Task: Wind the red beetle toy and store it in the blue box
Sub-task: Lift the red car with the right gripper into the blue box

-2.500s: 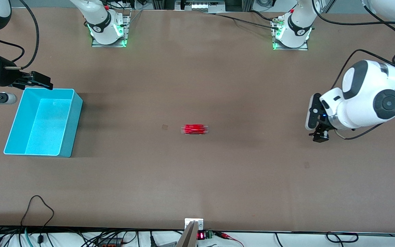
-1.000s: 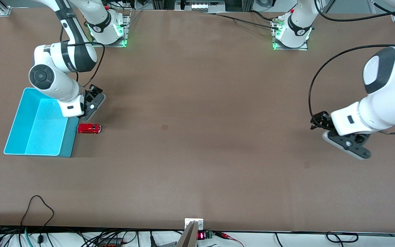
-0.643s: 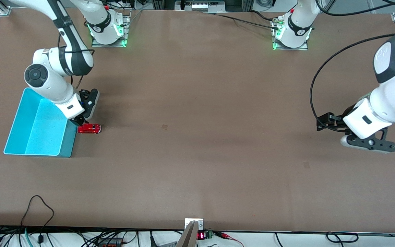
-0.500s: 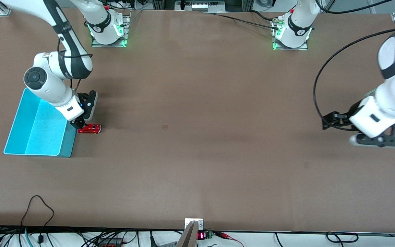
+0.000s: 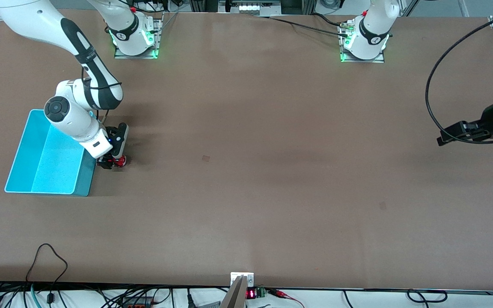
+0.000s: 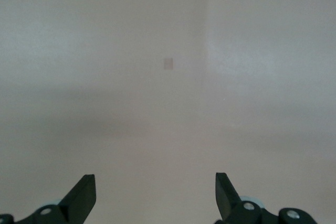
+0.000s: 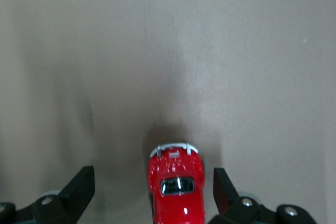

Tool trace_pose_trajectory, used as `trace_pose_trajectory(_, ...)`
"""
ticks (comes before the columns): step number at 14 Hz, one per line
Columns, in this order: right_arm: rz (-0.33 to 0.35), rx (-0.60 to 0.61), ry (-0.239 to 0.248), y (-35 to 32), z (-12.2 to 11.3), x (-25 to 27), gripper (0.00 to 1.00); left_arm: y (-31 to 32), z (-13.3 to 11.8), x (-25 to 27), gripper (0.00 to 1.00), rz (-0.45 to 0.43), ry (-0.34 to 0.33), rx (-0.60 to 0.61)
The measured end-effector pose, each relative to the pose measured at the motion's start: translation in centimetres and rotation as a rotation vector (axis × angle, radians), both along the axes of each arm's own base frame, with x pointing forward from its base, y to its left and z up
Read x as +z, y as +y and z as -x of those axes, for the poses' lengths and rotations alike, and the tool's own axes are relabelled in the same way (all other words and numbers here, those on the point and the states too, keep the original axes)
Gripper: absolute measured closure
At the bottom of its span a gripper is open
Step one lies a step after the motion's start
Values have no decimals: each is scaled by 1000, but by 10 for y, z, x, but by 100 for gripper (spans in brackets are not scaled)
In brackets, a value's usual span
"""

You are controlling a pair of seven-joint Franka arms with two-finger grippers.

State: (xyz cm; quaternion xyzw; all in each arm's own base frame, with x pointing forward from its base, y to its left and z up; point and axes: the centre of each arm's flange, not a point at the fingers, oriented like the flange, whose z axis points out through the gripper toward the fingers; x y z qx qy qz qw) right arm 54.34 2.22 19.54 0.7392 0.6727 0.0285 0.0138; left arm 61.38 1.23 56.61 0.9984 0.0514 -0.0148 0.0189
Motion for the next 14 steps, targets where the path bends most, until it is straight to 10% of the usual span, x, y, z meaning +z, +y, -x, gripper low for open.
trace_pose_trajectory(7, 6, -35, -22, -24, -4, -2, 5, 1, 24, -13, 0, -28, -24, -2)
trace_pose_trajectory(11, 7, -31, -32, -25, -6, -4, 51, 5, 29, -12, 0, -22, -28, 6)
trace_pose_trajectory(14, -8, -134, -58, -21, -16, 5, 56, 4, 28, -6, 0, -22, -46, 4)
